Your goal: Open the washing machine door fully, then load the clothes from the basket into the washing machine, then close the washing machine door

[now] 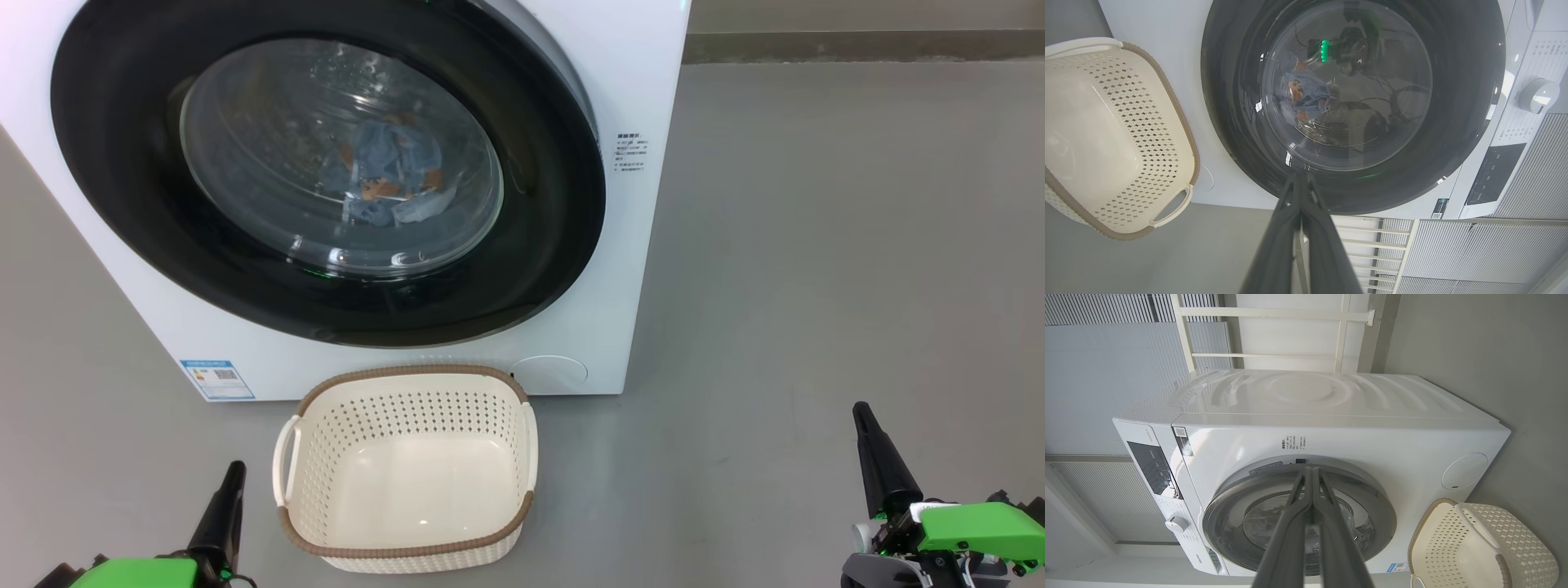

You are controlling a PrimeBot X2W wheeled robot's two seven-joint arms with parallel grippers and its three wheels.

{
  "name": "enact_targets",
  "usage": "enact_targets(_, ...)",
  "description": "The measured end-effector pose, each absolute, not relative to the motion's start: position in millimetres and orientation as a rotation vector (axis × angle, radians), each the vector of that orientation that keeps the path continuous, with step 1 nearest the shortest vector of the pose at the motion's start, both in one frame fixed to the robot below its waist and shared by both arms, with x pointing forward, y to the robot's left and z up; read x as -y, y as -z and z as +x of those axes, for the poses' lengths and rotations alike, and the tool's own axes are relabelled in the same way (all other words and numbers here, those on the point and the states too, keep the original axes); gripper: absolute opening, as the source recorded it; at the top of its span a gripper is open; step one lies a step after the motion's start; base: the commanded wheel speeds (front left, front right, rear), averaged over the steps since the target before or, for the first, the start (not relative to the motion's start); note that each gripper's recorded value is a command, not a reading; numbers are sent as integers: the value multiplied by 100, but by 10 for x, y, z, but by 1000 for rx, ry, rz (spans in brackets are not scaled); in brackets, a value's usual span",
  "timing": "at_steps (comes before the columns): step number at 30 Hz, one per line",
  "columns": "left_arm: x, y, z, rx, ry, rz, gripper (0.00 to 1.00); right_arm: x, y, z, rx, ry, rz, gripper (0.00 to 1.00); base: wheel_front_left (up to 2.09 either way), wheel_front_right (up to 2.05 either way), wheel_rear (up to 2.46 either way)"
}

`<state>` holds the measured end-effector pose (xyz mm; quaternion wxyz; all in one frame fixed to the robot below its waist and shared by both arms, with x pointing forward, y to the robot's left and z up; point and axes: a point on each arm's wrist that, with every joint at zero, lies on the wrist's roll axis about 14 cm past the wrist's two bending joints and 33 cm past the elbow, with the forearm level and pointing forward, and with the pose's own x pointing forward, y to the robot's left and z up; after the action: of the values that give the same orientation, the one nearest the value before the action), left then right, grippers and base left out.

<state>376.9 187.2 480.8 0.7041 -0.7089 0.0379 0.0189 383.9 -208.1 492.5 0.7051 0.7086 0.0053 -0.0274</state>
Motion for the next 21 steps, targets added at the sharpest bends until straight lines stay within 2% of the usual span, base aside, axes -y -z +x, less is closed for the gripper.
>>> enact_targets(21,-1871,-4808,3770,-83,-43,-1578,0,2081,-4925,3839,-12,61,1575,0,0,0,0)
